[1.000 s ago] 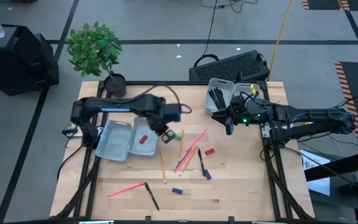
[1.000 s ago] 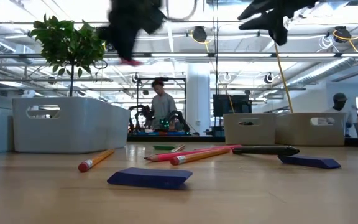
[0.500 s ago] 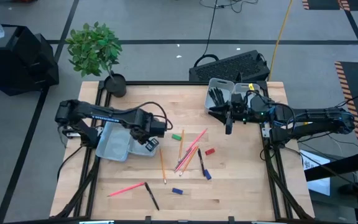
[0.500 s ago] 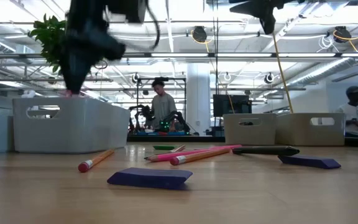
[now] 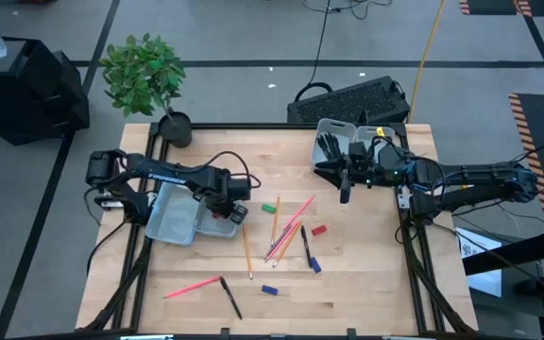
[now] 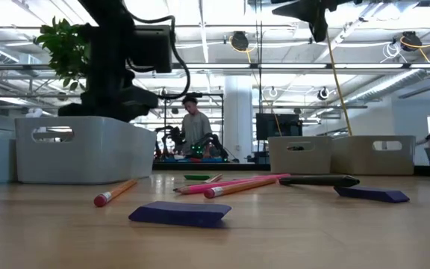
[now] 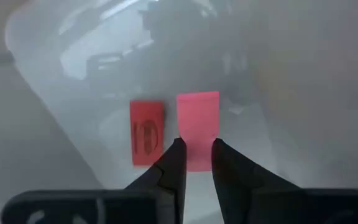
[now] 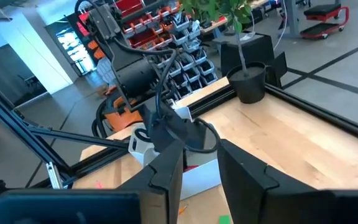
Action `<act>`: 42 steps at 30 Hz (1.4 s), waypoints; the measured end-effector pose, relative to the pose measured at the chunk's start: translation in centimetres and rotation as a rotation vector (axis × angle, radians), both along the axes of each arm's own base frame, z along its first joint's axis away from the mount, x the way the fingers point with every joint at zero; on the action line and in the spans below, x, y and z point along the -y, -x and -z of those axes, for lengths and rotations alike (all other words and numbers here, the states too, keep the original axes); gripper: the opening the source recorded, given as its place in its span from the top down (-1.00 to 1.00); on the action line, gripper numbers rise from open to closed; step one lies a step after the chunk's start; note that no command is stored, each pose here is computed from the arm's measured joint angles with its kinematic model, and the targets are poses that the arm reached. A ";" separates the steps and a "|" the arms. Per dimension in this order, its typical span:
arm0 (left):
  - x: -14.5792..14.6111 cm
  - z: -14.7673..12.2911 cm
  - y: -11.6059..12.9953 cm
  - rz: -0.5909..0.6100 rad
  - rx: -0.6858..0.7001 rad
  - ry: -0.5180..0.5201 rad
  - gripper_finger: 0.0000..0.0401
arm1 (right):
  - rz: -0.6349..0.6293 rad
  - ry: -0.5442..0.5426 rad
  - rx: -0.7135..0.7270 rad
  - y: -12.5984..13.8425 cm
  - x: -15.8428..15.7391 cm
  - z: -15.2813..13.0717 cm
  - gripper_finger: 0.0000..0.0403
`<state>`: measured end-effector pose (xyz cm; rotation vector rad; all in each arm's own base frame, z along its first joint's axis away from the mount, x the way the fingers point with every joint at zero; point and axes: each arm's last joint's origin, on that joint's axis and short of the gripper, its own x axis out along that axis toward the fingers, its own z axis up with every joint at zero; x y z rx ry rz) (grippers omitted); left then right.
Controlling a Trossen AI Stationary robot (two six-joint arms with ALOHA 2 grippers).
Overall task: Sort crayons/erasers/pens/pencils in bins
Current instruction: Put the pink eraser into the bottom right gray bin, then put the green eraser into the bottom right gray bin
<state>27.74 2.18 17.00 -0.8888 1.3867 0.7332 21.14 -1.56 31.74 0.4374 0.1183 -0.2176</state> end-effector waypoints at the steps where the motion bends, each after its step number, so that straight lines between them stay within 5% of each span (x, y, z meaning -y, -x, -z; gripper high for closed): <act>1: -0.1 0.0 -0.1 -0.014 0.006 -0.007 0.65 | 0.002 -0.010 0.001 0.0 0.0 0.0 0.54; 10: -0.3 0.0 0.1 -0.010 -0.010 -0.047 0.22 | 0.004 -0.021 0.003 0.0 0.0 0.0 0.54; 14: -0.1 -0.7 -0.1 0.014 -0.013 0.029 0.11 | 0.004 -0.023 0.003 0.0 0.0 0.0 0.54; 19: 0.7 -4.3 -1.7 0.118 0.112 0.030 0.13 | 0.006 -0.037 0.006 0.0 0.0 0.0 0.54; 26: 2.0 -10.5 -5.3 0.316 0.403 -0.213 0.13 | -0.026 0.006 0.019 0.0 -0.5 -0.4 0.53; 32: 1.8 -12.6 -8.0 0.381 0.475 -0.184 -0.06 | -0.068 0.109 0.017 0.3 -1.9 -2.9 0.51; 36: 1.4 -11.2 -10.2 0.481 0.456 -0.133 -0.16 | -0.071 0.134 -0.005 0.6 -2.1 -4.0 0.50; 42: 0.4 -5.0 -12.9 0.662 0.296 -0.120 -0.13 | -0.072 0.132 -0.031 0.7 -2.1 -4.2 0.50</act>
